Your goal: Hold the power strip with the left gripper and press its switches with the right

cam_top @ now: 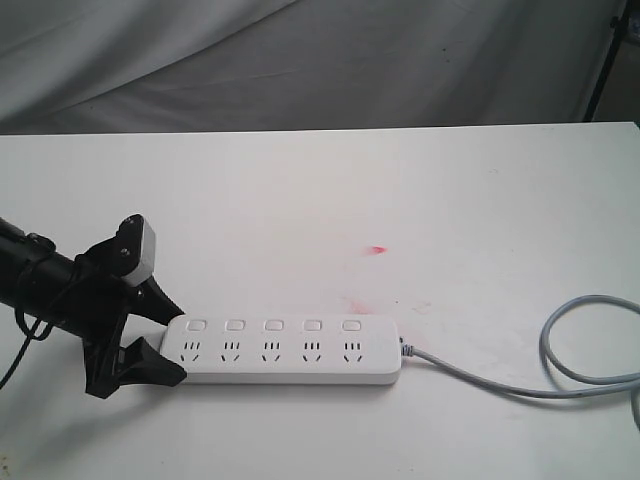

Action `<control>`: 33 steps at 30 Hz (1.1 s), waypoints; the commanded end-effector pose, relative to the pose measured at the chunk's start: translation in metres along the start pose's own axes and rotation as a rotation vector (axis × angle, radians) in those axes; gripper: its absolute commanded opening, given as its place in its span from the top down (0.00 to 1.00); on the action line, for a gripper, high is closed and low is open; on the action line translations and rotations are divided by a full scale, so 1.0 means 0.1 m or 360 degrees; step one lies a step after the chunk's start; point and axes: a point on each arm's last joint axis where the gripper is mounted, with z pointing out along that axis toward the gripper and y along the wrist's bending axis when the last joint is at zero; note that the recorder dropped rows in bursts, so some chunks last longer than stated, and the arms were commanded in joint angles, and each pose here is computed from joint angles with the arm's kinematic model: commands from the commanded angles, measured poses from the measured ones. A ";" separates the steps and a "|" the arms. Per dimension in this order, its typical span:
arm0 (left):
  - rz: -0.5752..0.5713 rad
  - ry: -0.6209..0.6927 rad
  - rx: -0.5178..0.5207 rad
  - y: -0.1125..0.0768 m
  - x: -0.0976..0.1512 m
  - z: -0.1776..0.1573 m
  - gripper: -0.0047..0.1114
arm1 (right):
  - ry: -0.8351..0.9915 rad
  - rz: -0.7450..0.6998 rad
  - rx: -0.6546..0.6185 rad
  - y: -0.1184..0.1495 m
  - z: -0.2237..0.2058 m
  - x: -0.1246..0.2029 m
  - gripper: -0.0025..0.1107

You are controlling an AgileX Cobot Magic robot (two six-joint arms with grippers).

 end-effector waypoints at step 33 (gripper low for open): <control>0.0042 -0.0029 -0.0044 -0.02 -0.10 -0.08 0.18 | -0.0002 0.0009 0.0009 0.00 0.00 0.01 0.98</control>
